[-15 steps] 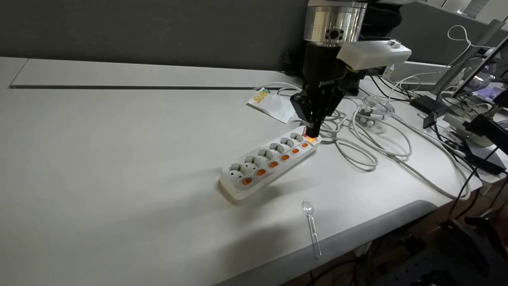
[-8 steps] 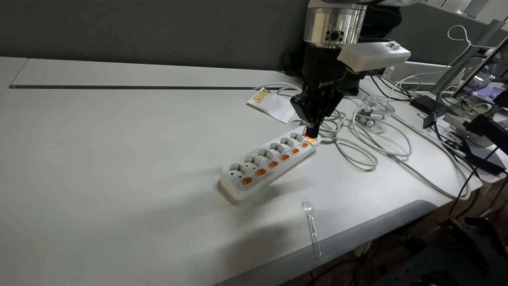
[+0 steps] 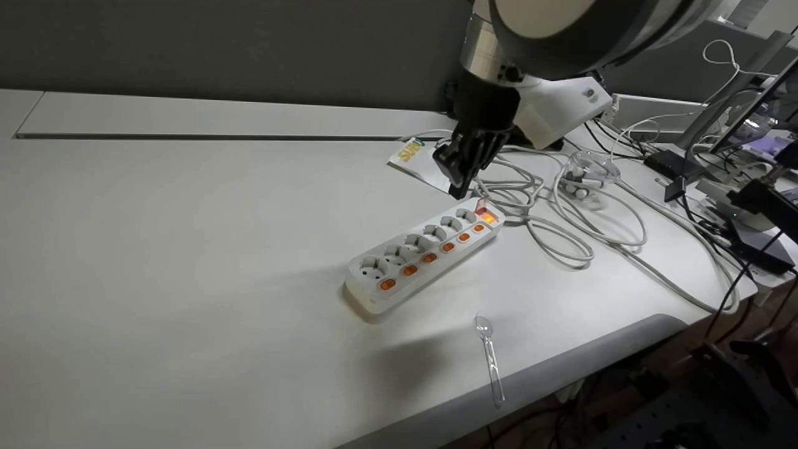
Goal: Turn on the middle switch
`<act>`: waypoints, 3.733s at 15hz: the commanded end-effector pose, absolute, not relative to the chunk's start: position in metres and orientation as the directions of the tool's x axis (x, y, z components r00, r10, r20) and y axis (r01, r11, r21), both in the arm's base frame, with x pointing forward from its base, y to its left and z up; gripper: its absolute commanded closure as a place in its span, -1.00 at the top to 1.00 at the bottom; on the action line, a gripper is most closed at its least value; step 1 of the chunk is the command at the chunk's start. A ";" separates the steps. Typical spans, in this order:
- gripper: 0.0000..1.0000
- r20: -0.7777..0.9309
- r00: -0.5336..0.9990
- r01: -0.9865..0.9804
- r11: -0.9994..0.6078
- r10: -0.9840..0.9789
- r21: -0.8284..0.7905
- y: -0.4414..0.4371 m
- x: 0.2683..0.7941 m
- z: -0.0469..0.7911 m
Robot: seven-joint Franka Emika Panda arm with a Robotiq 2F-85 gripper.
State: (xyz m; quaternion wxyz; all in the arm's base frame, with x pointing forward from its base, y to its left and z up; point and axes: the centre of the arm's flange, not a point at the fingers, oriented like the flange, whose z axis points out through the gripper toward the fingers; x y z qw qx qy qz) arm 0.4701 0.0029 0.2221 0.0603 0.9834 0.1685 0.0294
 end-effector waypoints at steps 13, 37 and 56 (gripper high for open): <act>-1.00 0.032 0.934 0.354 -0.932 0.357 0.081 0.000 0.427 0.184; -1.00 -0.011 0.942 0.336 -0.940 0.336 0.057 0.003 0.446 0.151; -1.00 -0.009 0.998 0.058 -0.993 0.057 0.099 -0.001 0.427 0.108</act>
